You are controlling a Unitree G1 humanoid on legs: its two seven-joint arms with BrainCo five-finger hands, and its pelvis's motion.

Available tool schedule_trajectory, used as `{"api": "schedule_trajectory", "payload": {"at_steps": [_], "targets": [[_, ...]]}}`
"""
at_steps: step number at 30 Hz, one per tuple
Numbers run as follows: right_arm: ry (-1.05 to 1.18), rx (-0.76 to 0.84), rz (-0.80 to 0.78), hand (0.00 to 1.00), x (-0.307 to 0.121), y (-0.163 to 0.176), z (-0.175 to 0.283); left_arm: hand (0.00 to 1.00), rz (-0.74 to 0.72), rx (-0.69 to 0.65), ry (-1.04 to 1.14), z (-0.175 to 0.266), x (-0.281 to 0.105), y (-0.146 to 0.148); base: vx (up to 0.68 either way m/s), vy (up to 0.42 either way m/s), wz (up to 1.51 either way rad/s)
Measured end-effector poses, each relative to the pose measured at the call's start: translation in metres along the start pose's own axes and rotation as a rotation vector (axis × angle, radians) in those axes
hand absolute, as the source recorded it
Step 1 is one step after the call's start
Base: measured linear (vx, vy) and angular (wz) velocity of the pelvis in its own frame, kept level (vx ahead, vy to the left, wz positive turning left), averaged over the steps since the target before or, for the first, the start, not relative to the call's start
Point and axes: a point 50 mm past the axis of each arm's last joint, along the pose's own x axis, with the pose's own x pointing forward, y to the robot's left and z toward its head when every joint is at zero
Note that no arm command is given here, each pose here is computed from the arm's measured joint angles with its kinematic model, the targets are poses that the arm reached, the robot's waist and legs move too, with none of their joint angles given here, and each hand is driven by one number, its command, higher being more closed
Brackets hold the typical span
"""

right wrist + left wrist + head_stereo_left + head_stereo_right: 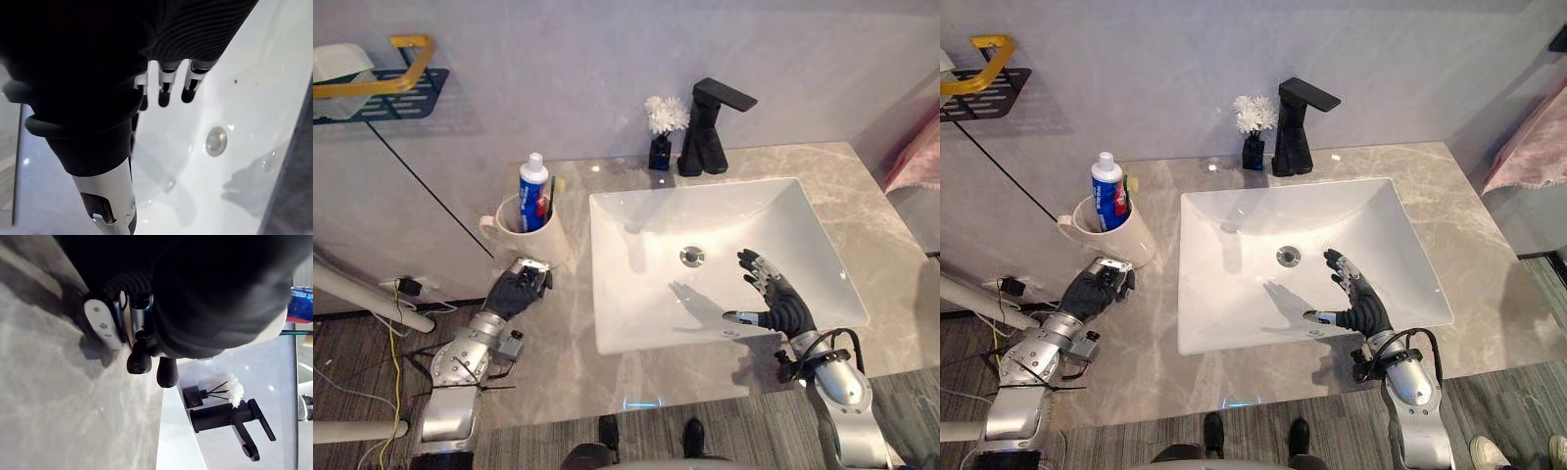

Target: Organize washtable

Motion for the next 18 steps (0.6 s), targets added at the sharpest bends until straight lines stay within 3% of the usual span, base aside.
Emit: {"api": "schedule_trajectory", "payload": {"at_steps": [18], "targets": [[0.021,0.002,-0.008,0.00,-0.005,-0.001,-0.004,1.00,0.065,0.032,-0.007,0.006,0.020,0.025,0.00,0.000,-0.01]]}}
